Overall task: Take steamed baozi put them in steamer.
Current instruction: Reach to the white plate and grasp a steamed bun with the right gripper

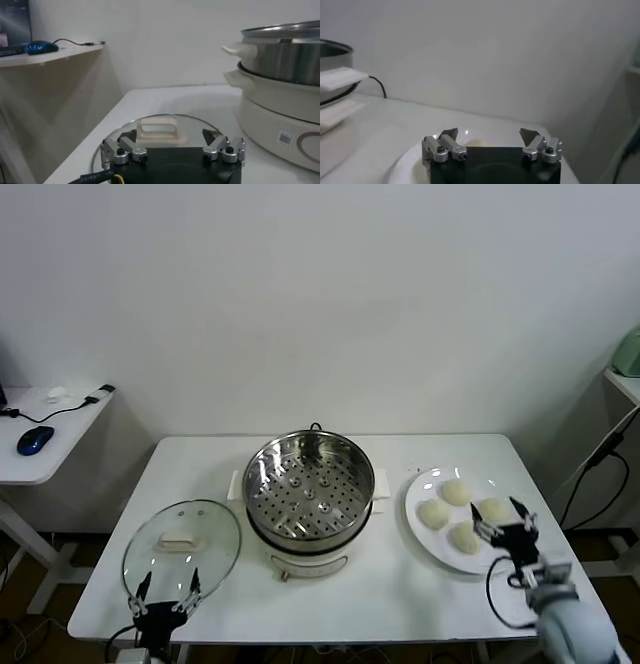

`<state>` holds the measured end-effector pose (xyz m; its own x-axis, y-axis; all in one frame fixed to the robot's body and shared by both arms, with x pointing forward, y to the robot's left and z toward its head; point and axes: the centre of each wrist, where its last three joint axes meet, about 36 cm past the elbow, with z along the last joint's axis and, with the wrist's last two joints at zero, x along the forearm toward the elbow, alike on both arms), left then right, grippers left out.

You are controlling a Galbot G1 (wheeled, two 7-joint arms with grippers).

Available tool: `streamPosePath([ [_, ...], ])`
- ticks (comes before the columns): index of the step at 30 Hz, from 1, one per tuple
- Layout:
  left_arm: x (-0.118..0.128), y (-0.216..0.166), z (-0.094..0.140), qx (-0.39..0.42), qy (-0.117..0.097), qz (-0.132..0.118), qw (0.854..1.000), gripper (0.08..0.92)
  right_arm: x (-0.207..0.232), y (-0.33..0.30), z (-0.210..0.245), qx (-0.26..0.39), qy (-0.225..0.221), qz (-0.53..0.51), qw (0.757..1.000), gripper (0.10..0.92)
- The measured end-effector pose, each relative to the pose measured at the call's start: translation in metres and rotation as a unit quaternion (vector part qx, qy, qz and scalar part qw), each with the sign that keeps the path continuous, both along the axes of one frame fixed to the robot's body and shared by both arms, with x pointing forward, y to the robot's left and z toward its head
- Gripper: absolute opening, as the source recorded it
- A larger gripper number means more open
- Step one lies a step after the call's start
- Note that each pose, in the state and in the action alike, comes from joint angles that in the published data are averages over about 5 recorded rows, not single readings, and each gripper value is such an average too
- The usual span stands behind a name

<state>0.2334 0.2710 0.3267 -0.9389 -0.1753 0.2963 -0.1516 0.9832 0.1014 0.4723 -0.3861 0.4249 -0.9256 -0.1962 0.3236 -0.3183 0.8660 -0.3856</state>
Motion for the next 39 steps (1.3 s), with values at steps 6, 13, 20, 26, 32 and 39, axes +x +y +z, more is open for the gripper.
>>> streamPosePath([
  [6, -0.001, 0.000, 0.000, -0.001, -0.004, 0.005, 1.000, 0.823, 0.075, -0.025, 0.036, -0.120, 0.054, 0.169, 0.977, 0.823],
  [13, -0.001, -0.001, -0.003, -0.004, -0.005, 0.012, 1.000, 0.823, 0.138, -0.061, 0.084, -0.232, 0.158, 0.320, 0.905, 0.823],
  [20, 0.002, 0.001, -0.003, -0.007, -0.009, 0.020, 1.000, 0.823, 0.172, -0.074, 0.108, -0.302, 0.269, 0.376, 0.834, 0.823],
  [26, 0.005, 0.004, -0.004, -0.006, -0.012, 0.025, 1.000, 0.823, 0.195, -0.067, 0.105, -0.329, 0.327, 0.379, 0.801, 0.823],
  [32, 0.006, 0.005, -0.006, -0.006, -0.011, 0.030, 0.999, 0.823, 0.221, -0.051, 0.095, -0.342, 0.352, 0.368, 0.790, 0.823],
  [39, 0.005, 0.003, -0.008, -0.009, -0.010, 0.031, 0.999, 0.823, 0.240, -0.031, 0.071, -0.346, 0.375, 0.364, 0.779, 0.823],
])
